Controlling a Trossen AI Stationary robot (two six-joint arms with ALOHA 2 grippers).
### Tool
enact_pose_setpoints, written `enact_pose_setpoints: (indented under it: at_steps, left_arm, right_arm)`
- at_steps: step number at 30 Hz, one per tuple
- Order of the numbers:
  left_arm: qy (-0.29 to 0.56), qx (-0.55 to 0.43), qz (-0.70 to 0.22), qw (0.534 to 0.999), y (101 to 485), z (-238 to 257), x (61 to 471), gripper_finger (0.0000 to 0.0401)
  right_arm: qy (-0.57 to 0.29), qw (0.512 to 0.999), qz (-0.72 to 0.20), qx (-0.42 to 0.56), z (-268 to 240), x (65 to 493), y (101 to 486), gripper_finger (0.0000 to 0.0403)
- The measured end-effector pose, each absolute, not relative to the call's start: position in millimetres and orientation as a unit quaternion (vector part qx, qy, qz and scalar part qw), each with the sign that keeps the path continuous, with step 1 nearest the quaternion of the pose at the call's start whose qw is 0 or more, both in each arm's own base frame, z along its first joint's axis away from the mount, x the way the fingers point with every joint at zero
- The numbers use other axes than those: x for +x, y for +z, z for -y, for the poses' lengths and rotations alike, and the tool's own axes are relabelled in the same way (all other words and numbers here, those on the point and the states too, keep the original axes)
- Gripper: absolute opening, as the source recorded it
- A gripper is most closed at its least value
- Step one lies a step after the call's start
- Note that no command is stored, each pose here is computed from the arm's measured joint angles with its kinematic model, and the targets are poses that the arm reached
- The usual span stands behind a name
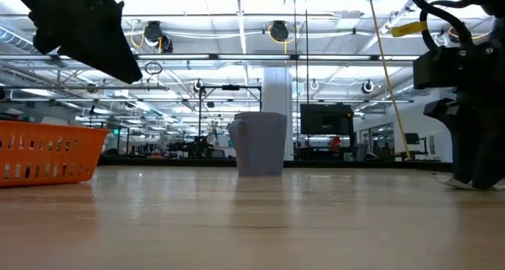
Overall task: Pick and place Stevia / Truvia into bins
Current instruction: Put the green stevia packet into the orange basket
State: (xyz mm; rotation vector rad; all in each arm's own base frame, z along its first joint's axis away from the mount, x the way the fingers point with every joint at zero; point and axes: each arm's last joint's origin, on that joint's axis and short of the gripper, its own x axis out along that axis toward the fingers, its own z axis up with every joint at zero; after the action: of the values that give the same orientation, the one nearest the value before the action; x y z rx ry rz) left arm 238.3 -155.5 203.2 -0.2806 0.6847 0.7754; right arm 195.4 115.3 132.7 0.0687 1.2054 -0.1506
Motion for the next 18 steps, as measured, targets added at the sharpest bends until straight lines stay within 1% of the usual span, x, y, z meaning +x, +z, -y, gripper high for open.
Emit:
enact_pose_setpoints:
  at_steps: [2,4,9,11,12,15,18]
  left_arm:
    - [0.371,-0.133,-0.327,0.859,203,154,239,0.0085]
    - [0.371,-0.134,-0.329,0.858,203,153,240,0.0086]
    - [0.366,-0.139,-0.326,0.861,203,154,243,0.0085]
    - [0.361,-0.139,-0.324,0.863,204,154,244,0.0085]
    - [0.359,-0.139,-0.323,0.865,204,155,244,0.0085]
    - [0.355,-0.137,-0.318,0.868,204,154,247,0.0085]
    - [0.342,-0.132,-0.313,0.876,206,153,254,0.0085]
  right_arm:
    - [-0.071,0.822,-0.563,0.034,-114,194,130,0.0111]
    - [-0.075,0.824,-0.561,0.038,-111,191,125,0.0097]
    - [-0.079,0.841,-0.530,0.072,-104,186,108,0.0038]
    - [-0.074,0.847,-0.521,0.073,-104,186,107,0.0014]
    - [-0.071,0.852,-0.515,0.067,-104,188,108,0.0007]
    - [-0.059,0.872,-0.484,0.039,-107,195,113,0.0008]
    - [-0.035,0.900,-0.434,0.012,-110,210,121,0.0007]
